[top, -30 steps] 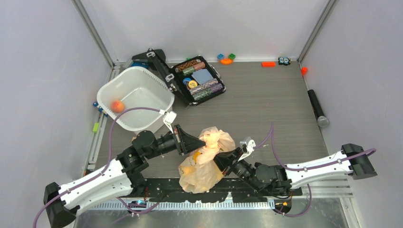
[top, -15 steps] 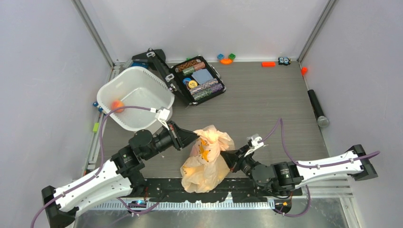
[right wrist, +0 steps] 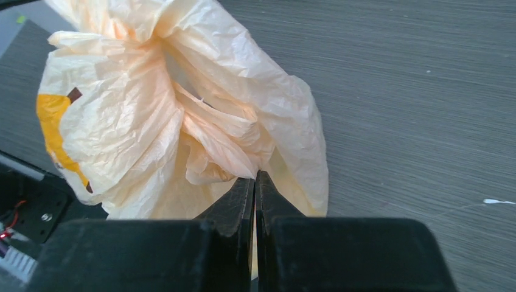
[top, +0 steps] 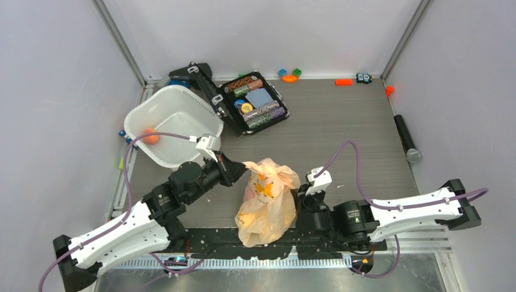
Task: Place the fake fruits into the plastic bag and tie a complex knot
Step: Tie the plastic bag at the center of the board.
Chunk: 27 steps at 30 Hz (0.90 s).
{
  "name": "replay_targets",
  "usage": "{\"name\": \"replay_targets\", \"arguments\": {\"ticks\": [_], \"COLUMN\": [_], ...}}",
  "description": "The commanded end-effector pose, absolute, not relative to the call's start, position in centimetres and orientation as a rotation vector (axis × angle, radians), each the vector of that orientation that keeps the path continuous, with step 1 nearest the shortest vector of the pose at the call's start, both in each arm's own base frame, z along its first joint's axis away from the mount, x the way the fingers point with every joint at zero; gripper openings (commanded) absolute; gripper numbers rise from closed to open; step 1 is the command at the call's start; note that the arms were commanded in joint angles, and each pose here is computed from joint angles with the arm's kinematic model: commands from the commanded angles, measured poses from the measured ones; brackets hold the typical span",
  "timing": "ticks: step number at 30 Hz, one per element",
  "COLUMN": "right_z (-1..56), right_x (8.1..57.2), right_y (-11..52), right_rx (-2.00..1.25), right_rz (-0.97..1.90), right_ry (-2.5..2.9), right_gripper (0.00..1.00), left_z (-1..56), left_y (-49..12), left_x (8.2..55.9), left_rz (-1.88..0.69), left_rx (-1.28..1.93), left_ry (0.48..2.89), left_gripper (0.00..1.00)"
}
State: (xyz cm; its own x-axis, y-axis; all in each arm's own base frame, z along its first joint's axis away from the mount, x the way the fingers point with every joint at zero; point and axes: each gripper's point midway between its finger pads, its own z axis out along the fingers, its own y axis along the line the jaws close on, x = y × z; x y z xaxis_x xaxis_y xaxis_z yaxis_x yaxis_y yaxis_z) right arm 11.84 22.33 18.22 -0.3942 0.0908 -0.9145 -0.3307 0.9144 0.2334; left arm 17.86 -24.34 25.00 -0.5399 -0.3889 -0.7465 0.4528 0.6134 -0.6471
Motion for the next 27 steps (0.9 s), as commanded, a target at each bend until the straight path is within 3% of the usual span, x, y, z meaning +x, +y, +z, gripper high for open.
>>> {"name": "replay_targets", "arguments": {"ticks": [1, 5, 13, 21, 24, 27], "right_z": [18.3, 17.8, 13.0, 13.9, 14.7, 15.0], "right_x": [13.8, 15.6, 17.6, 17.6, 17.5, 17.4], "right_y": [18.7, 17.8, 16.9, 18.9, 19.7, 20.4], "right_rx": [-0.185, -0.183, -0.184, -0.222, -0.243, -0.255], "right_rz": [0.259, 0.227, 0.194, 0.299, 0.349, 0.389], "right_ry": [1.936, 1.971, 2.063, 2.039, 2.022, 2.015], "right_gripper": [0.05, 0.05, 0.05, 0.05, 0.05, 0.05], "left_z": [28.3, 28.8, 23.5, 25.3, 26.6, 27.5], "left_y": [-22.5, -22.3, -21.0, -24.7, -25.8, -26.7], "left_x": [20.2, 20.6, 21.7, 19.6, 18.6, 17.9], "left_rz": [-0.933, -0.889, -0.797, -1.039, -1.143, -1.246], "left_rx": [-0.008, 0.015, -0.056, 0.113, 0.155, 0.164], "left_ry": [1.771, 1.780, 1.886, 1.832, 1.798, 1.753], "left_gripper": [0.00, 0.00, 0.00, 0.02, 0.46, 0.68]}}
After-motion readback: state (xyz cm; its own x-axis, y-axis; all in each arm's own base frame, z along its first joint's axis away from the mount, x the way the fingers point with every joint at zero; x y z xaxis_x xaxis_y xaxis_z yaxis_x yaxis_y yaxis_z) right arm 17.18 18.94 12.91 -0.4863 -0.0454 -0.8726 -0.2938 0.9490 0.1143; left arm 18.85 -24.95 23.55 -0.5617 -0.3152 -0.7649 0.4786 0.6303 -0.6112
